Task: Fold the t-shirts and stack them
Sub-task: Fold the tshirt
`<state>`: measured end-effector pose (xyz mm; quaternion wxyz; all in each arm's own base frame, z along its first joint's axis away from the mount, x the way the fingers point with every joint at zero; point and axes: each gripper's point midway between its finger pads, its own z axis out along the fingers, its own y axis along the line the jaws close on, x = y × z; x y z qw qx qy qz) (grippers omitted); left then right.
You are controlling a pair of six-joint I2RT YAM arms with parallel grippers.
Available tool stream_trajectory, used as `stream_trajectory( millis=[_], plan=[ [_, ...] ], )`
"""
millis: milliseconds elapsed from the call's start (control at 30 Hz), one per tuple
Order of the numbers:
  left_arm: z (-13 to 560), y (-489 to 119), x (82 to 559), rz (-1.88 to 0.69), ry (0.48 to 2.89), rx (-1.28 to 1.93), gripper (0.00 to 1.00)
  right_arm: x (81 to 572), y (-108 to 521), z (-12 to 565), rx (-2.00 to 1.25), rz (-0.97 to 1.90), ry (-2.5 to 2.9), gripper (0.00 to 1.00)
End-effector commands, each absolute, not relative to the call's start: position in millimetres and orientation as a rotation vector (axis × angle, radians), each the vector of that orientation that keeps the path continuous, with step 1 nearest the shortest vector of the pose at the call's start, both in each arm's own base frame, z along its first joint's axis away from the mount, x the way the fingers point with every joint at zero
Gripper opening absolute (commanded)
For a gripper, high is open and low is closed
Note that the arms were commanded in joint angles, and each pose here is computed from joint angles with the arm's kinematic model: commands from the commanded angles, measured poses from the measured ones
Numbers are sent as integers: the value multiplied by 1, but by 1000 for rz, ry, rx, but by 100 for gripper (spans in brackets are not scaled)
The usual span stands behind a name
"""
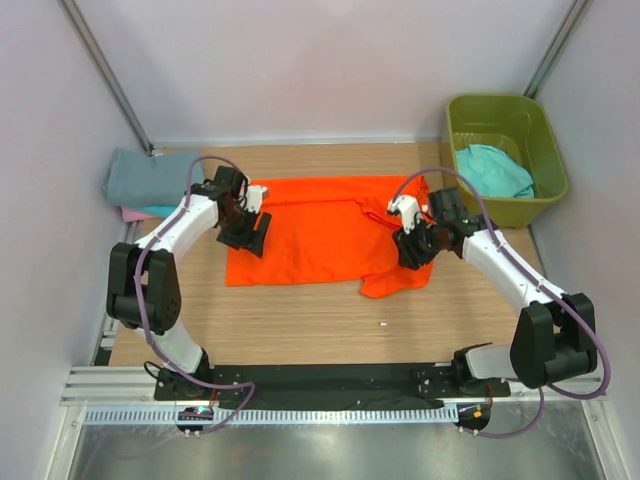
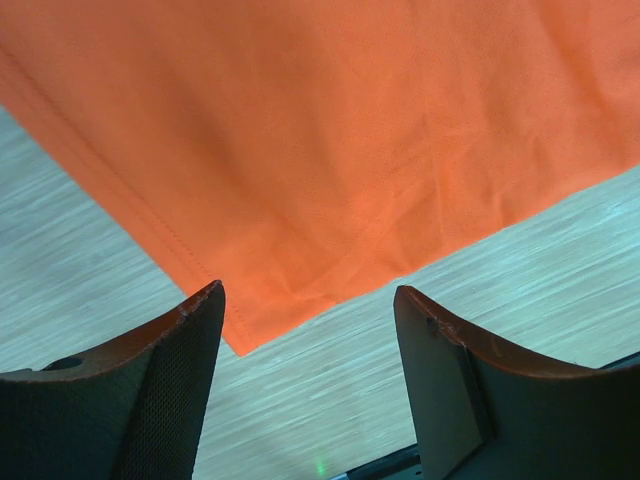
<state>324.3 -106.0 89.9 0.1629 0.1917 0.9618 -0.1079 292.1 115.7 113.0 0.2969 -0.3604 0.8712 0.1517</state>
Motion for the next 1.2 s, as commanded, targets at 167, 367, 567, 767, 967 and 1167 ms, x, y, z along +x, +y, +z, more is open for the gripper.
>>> stream_trajectory(
  millis=[167,367,567,767,967,1167],
  plan=[
    [65,-118,329,-392,2792,535,68,214,111,76,-1238,485,2392,42],
    [46,-119,330,-391,2841,511,68,204,131,71,-1391,489,2298,41],
    [30,-119,335,-386,2889,514,67,221,146,65,-1444,444,2225,41],
    [22,-119,335,-380,2920,509,66,232,157,49,-1492,431,2194,41],
    [19,-120,336,-383,2929,512,66,231,158,23,-1593,404,2187,41],
    [16,-119,334,-383,2944,507,66,251,153,22,-1597,246,2145,22]
  ],
)
